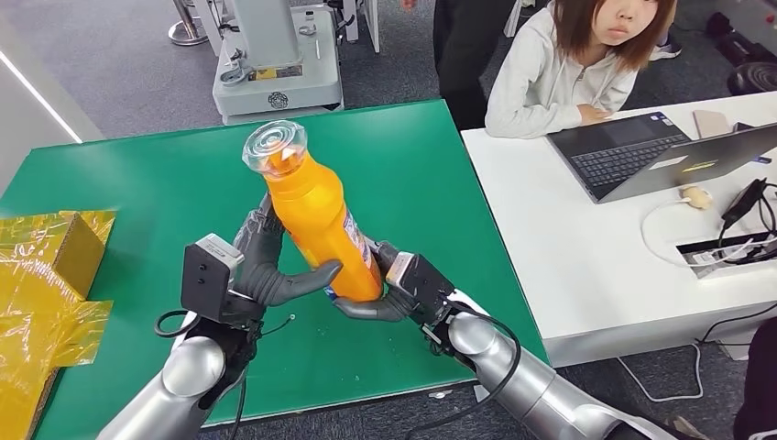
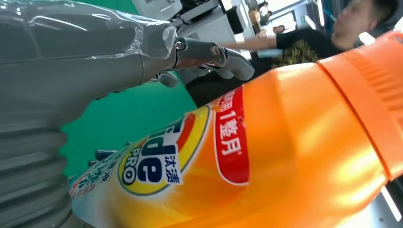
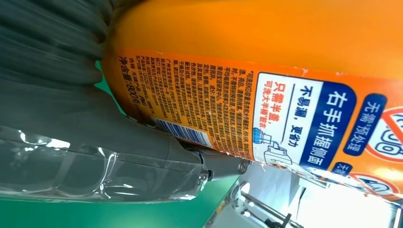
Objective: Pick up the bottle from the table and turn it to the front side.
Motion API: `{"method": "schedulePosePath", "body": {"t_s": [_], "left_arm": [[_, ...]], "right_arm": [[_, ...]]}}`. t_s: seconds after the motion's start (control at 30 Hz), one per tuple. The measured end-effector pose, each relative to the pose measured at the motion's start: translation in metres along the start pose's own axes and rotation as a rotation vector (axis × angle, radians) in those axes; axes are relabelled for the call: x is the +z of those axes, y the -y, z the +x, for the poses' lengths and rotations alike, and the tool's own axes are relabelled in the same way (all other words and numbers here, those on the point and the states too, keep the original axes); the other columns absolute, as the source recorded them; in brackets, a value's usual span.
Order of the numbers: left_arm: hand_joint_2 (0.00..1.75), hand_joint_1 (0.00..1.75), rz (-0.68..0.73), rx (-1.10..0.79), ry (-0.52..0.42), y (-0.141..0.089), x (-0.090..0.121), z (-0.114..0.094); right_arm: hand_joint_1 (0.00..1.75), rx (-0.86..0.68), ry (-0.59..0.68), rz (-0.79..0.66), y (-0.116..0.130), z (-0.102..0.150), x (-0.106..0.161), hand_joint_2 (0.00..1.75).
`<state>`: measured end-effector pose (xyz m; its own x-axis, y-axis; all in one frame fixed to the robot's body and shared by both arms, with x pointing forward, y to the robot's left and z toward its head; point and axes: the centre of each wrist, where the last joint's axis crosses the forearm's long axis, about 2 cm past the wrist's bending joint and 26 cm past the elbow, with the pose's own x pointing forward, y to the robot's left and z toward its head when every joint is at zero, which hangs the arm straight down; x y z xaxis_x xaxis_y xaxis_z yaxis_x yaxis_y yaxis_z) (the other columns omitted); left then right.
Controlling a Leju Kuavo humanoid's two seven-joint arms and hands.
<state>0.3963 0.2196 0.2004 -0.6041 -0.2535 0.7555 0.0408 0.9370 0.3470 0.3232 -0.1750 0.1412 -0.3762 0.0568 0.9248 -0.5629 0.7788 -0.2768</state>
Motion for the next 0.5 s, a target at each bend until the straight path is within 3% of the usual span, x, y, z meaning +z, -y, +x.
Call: {"method": "schedulePosePath", "body": {"t_s": [0.3, 0.5], "left_arm": [[1.75, 0.00, -0.230, 0.428, -0.211, -0.017, -0.024, -0.006], [1.75, 0.00, -0.244, 0.561, -0.254, -0.037, -0.045, -0.009]], "right_arm": [[1.75, 0.120, -0.077, -0.058, 0.004, -0.015, 0.017, 1.75], [1.75, 0.136, -0.118, -0.083, 0.013, -0.026, 0.026, 1.75]]}}
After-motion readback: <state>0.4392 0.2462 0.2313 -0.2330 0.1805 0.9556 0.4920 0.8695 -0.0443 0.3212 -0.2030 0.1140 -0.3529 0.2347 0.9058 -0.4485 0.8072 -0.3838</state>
